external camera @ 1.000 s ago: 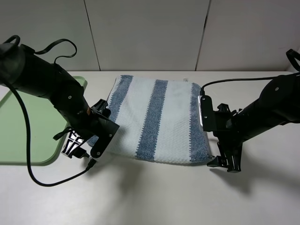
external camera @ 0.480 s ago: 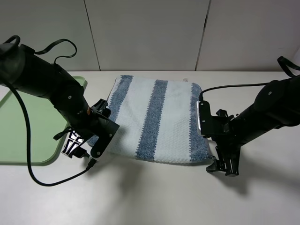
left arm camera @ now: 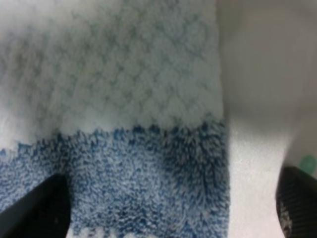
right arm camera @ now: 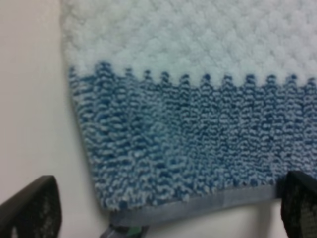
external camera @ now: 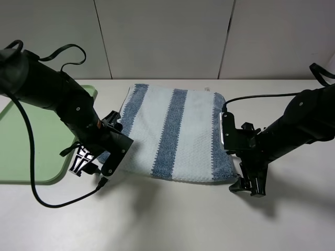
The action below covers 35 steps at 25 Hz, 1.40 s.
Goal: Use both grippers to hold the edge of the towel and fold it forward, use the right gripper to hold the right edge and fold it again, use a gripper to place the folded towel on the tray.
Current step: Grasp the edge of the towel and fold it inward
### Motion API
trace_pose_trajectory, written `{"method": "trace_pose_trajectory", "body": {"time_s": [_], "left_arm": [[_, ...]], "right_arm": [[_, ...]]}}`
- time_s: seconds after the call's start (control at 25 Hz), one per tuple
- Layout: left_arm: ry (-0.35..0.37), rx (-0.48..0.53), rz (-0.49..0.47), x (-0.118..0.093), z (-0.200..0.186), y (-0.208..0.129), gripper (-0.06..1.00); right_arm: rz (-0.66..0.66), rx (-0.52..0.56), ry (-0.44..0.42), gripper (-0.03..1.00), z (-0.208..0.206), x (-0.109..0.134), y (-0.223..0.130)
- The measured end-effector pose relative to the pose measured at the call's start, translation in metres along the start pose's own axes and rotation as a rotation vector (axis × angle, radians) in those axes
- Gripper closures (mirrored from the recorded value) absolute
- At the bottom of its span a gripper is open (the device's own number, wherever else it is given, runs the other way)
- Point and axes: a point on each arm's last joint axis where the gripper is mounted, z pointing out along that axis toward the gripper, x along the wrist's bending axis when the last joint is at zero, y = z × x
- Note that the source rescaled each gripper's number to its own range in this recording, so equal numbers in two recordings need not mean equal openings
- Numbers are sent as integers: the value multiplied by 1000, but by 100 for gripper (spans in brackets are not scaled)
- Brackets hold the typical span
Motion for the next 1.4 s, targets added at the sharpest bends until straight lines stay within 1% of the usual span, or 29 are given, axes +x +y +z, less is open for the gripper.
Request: {"method": "trace_pose_trajectory", "body": {"time_s": [0.16,0.28,0.36,0.48,0.56,0.68,0.72,0.84,0.96,1.08,1.2,1.32,1.4], "left_arm": [[1,0,0,0,0,0,14],[1,0,0,0,0,0,14],[1,-1,0,0,0,0,16],[1,-1,0,0,1,0,26],[1,-1,0,0,1,0,35],[1,-1,2,0,1,0,48],[1,-1,2,0,1,0,52],[1,-1,2,0,1,0,56],[1,-1,2,0,1,0,58],[1,-1,2,0,1,0,63],[1,-1,2,0,1,0,75],[-14,4,2,-1,1,0,89],[-23,7,2,-2,1,-1,92]], "right_arm": [[-5,-2,8,8,0,2,2],[-42,-6,6,19,2,6,9],[-88,-9,-15,26,4,10,19],[-175,-20,-47,34,7,20,38],[-220,-28,-67,42,9,27,49],[-203,-31,-103,50,11,30,56],[-178,-32,-120,51,12,29,57],[-115,-33,-159,53,12,26,57],[-93,-35,-161,53,12,26,57],[-89,-34,-153,53,13,27,56],[-89,-34,-132,53,13,29,56],[-104,-33,-105,53,13,31,56],[-124,-32,-97,53,12,32,56]]}}
